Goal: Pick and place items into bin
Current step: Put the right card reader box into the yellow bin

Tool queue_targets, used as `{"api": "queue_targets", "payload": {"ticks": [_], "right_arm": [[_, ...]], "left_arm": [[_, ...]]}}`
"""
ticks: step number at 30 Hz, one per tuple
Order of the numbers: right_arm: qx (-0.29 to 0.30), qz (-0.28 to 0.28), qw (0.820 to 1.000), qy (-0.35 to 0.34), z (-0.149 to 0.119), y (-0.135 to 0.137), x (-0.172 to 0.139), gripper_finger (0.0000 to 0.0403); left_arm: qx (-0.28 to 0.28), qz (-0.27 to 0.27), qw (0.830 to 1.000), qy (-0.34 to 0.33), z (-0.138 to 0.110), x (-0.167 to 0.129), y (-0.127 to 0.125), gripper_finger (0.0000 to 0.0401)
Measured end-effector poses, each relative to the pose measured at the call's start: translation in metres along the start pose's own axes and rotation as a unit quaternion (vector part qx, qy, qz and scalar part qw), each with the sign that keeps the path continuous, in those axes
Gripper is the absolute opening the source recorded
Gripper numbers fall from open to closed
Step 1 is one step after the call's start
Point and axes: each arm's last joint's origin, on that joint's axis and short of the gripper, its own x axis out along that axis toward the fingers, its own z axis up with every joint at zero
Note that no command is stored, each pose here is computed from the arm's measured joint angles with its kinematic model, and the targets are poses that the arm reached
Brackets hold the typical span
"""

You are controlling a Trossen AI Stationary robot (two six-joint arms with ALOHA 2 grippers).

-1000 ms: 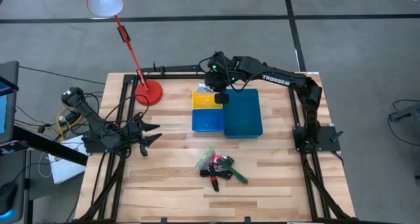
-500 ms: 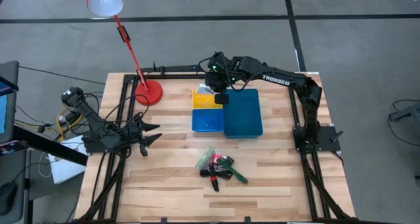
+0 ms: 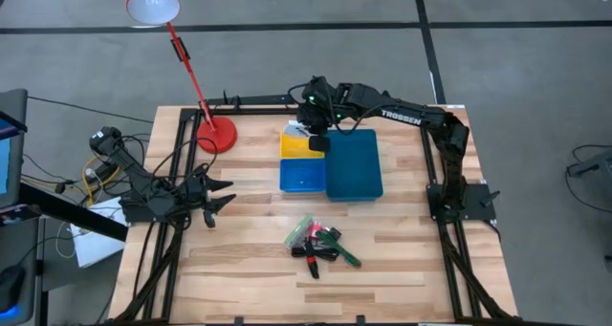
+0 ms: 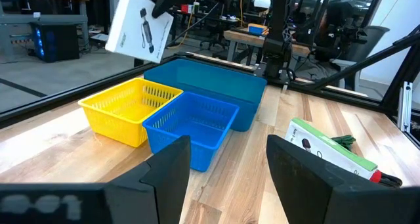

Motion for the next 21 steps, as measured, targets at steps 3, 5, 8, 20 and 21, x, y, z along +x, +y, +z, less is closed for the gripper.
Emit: {"api": "queue_targets", "payload": {"ticks": [3,5,8,20,21], "right_arm": [[0.000,0.002,1.000,0.005,-0.003,0.001,0.005,0.0056],[0.000,0.004,1.000,0.010,-0.006,0.002,0.008,0.0056],[0.000,0.007,1.000,0.016,-0.009,0.004,0.013,0.0056],[0.000,0.003,1.000,0.006,-0.010,0.004,0.018,0.0056],[0.000,0.004,1.000,0.005,-0.010,0.004,0.018,0.0056]], "left_arm": [[0.000,0.000,1.000,0.000,0.000,0.000,0.000,0.0190],[0.000,0.000,1.000,0.000,0.000,0.000,0.000,0.0190],[0.000,0.000,1.000,0.000,0.000,0.000,0.000,0.0190],[0.000,0.000,1.000,0.000,0.000,0.000,0.000,0.0190],[0.000,0.000,1.000,0.000,0.000,0.000,0.000,0.0190]]}}
